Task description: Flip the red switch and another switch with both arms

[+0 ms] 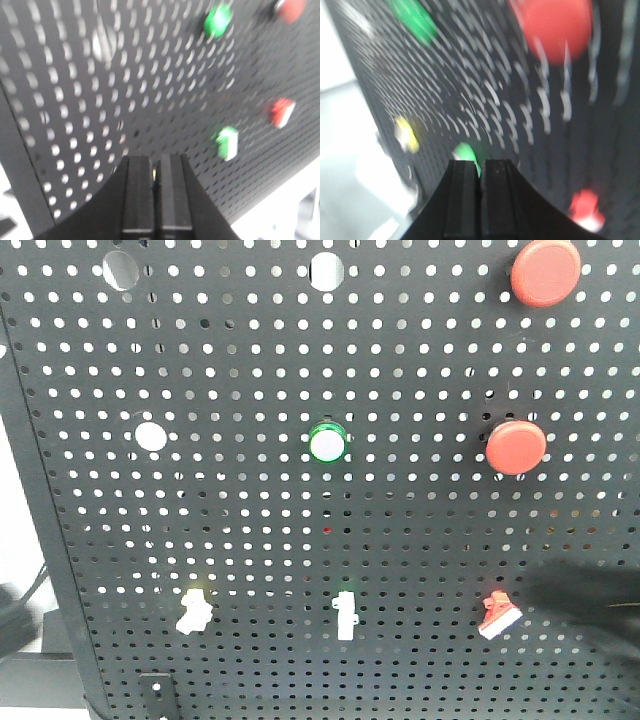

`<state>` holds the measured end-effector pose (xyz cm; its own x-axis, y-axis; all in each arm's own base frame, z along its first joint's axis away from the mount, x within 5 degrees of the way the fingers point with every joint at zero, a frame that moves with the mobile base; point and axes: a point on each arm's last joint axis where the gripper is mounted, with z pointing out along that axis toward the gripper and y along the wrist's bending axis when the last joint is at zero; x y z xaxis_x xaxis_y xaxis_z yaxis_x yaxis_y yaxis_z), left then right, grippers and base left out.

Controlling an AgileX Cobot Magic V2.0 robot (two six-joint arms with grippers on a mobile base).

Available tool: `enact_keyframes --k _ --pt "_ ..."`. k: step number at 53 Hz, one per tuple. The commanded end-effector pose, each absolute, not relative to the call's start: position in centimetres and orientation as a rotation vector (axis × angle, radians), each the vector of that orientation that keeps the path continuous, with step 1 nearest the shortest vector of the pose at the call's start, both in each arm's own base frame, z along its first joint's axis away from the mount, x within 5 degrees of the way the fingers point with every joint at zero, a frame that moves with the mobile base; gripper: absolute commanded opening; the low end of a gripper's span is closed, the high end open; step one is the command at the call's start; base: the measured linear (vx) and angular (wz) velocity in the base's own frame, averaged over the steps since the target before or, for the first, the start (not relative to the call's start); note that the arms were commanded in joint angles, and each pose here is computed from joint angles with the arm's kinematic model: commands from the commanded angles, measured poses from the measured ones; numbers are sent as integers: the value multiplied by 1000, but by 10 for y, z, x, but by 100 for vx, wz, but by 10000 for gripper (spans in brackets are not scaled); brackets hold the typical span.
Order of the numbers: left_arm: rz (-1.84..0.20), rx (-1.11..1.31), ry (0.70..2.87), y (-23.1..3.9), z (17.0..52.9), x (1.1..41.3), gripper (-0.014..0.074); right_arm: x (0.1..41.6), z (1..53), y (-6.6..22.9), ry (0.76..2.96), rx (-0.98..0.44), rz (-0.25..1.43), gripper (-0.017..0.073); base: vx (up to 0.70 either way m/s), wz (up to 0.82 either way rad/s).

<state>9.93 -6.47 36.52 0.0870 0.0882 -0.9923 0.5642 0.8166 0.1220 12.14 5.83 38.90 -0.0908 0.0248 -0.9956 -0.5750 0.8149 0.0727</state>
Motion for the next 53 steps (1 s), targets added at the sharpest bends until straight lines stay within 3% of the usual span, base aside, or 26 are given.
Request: enact_keyframes --k 1,12,23,53 --pt "-400 489 1416 -57 366 89 3 99 402 46 1519 -361 423 -6 0 0" --pt "-363 343 1381 -34 316 69 3 53 366 25 1491 -264 236 -6 0 0" --pt "-322 290 1358 -26 294 64 3 31 353 14 1448 -219 122 -6 0 0" --pt "-345 335 1400 -30 287 64 3 30 341 17 1573 -264 148 -6 0 0"
